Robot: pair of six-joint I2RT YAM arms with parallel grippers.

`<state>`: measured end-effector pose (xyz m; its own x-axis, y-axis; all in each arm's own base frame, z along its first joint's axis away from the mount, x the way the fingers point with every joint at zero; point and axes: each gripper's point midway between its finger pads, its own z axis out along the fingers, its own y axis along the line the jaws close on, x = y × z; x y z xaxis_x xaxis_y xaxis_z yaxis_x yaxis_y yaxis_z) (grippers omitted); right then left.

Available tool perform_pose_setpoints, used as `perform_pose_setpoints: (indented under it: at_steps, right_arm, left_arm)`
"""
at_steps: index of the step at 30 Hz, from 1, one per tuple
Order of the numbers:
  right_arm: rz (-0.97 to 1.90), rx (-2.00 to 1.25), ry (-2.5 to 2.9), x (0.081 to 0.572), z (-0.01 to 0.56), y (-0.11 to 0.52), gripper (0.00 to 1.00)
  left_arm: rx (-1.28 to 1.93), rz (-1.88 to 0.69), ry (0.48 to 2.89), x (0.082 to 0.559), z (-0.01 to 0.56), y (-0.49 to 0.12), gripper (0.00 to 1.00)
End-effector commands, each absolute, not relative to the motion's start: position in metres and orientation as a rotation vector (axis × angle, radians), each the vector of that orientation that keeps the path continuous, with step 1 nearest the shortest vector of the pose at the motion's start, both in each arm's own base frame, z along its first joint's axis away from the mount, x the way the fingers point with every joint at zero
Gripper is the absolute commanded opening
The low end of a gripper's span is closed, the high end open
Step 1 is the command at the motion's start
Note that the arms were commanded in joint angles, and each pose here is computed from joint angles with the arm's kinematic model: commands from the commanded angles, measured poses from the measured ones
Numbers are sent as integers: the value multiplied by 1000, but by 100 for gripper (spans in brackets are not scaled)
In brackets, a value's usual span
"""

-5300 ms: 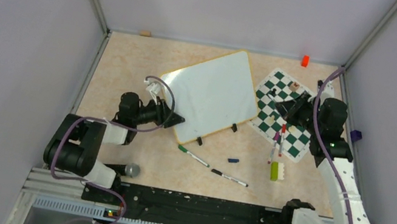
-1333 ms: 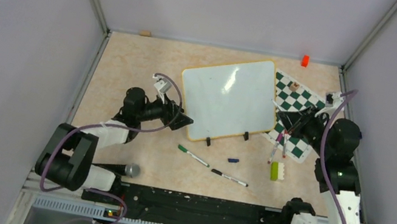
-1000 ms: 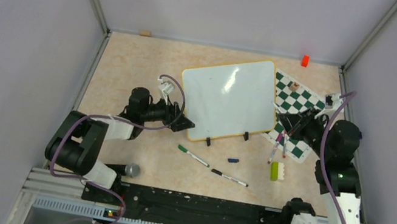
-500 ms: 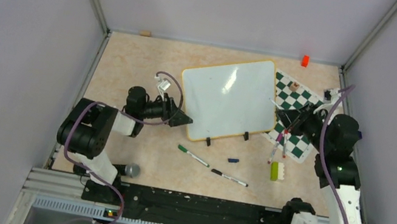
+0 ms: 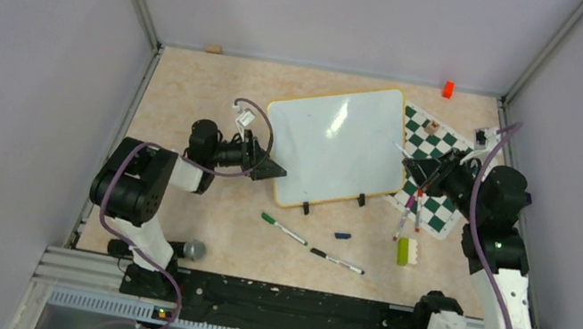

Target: Write a sentence on the whiteboard

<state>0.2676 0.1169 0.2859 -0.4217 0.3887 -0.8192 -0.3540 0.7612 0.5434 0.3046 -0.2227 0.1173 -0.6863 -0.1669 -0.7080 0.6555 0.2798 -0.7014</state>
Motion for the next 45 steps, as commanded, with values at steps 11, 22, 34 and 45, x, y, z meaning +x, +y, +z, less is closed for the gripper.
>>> perform_pose_setpoints:
  at_steps: [11, 22, 34, 45]
  right_arm:
    - [854, -12, 1712, 265, 326, 121, 0]
    - [831, 4, 1713, 260, 325, 117, 0]
    - [883, -14, 1766, 280, 323, 132, 0]
    - [865, -192, 1862, 303, 309, 214, 0]
  left_arm:
    - [500, -1413, 1546, 303, 140, -221, 91]
    - [474, -1467, 1590, 308, 127, -229, 78]
    - [560, -1430, 1540, 311, 130, -233, 0]
    - [555, -1515, 1593, 311, 121, -232, 0]
